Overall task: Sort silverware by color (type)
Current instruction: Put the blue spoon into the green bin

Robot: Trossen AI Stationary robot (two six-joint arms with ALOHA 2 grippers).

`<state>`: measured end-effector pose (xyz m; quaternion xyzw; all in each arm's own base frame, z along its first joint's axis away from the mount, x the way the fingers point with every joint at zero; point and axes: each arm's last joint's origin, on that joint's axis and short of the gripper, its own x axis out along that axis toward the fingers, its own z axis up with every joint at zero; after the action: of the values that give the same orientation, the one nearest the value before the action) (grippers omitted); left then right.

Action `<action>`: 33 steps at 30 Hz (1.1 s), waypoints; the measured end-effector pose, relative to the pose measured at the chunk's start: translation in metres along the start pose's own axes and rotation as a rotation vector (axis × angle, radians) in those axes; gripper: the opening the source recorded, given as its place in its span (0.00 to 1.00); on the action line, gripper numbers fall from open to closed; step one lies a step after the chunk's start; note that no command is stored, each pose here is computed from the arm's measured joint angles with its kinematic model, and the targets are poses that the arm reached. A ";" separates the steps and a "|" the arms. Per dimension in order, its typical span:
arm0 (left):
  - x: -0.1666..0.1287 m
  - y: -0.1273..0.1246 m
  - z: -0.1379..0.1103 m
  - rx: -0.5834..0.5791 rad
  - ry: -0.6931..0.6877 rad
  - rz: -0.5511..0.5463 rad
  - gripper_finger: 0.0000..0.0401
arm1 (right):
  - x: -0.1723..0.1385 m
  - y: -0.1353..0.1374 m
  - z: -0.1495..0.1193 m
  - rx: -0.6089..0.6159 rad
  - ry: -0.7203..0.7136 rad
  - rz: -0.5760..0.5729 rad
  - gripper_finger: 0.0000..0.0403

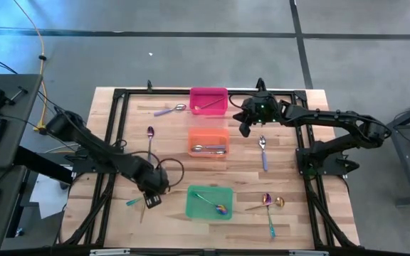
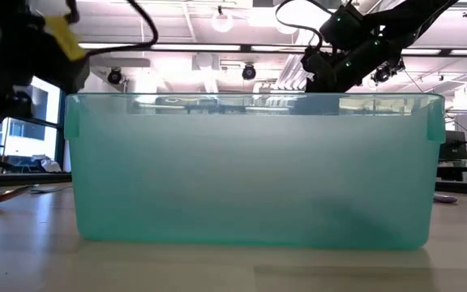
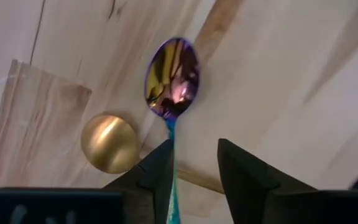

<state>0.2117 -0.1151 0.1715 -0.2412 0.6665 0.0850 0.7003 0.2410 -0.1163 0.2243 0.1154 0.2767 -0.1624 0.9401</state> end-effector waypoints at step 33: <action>0.037 0.009 -0.001 0.156 0.043 0.008 0.05 | 0.000 0.000 -0.002 -0.015 0.016 0.001 0.00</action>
<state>0.2107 -0.1151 0.1336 -0.1851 0.6870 0.0306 0.7020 0.2403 -0.1158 0.2231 0.1099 0.2853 -0.1590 0.9387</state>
